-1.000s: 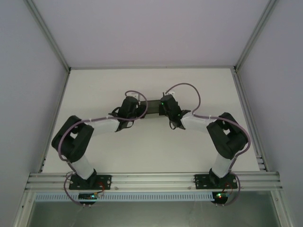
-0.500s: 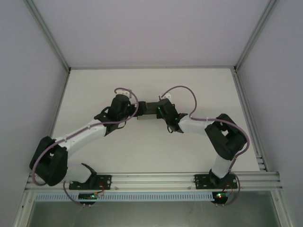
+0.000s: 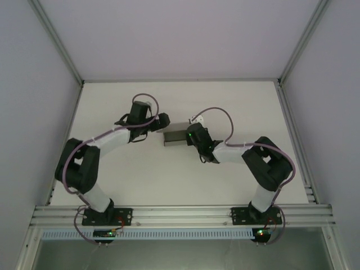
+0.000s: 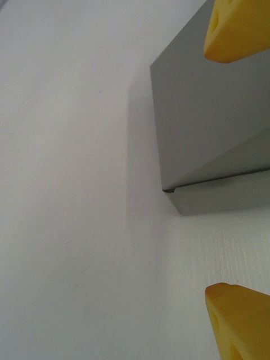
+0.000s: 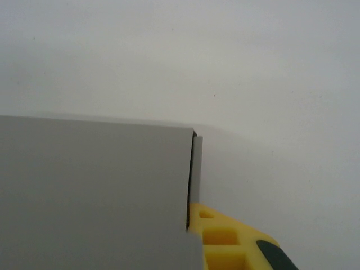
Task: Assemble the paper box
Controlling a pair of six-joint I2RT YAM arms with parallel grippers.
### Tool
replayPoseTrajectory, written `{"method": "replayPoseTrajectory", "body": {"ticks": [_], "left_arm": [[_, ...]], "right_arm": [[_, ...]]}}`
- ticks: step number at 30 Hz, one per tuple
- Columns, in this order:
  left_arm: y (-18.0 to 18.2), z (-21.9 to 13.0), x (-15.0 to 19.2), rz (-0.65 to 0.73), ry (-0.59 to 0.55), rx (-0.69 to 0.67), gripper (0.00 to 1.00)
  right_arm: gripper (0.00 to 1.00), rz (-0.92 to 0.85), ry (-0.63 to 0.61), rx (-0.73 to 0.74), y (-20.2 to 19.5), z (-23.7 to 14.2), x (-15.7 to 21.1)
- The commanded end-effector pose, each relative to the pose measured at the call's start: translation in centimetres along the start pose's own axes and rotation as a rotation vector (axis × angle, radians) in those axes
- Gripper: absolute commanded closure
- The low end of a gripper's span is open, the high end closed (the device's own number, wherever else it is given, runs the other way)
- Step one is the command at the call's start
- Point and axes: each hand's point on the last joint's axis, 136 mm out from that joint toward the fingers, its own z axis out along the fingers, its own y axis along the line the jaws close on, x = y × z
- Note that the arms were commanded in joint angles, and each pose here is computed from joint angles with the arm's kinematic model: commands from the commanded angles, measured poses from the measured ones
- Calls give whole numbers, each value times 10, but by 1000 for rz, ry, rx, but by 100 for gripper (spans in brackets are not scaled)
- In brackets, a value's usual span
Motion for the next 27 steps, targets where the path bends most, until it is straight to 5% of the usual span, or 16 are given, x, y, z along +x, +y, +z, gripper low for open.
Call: {"method": "replayPoseTrajectory", "body": {"ticks": [1, 13, 24, 27], "left_arm": [[-25, 9, 0, -28, 46, 139, 0], [12, 39, 42, -73, 153, 83, 24], [40, 51, 56, -114, 176, 56, 43], [47, 55, 59, -129, 187, 69, 48]], "right_arm": [[89, -81, 99, 11, -5, -3, 33], [62, -107, 100, -21, -3, -31, 28], [2, 11, 215, -117, -38, -81, 51], [1, 73, 203, -164, -45, -83, 42]]}}
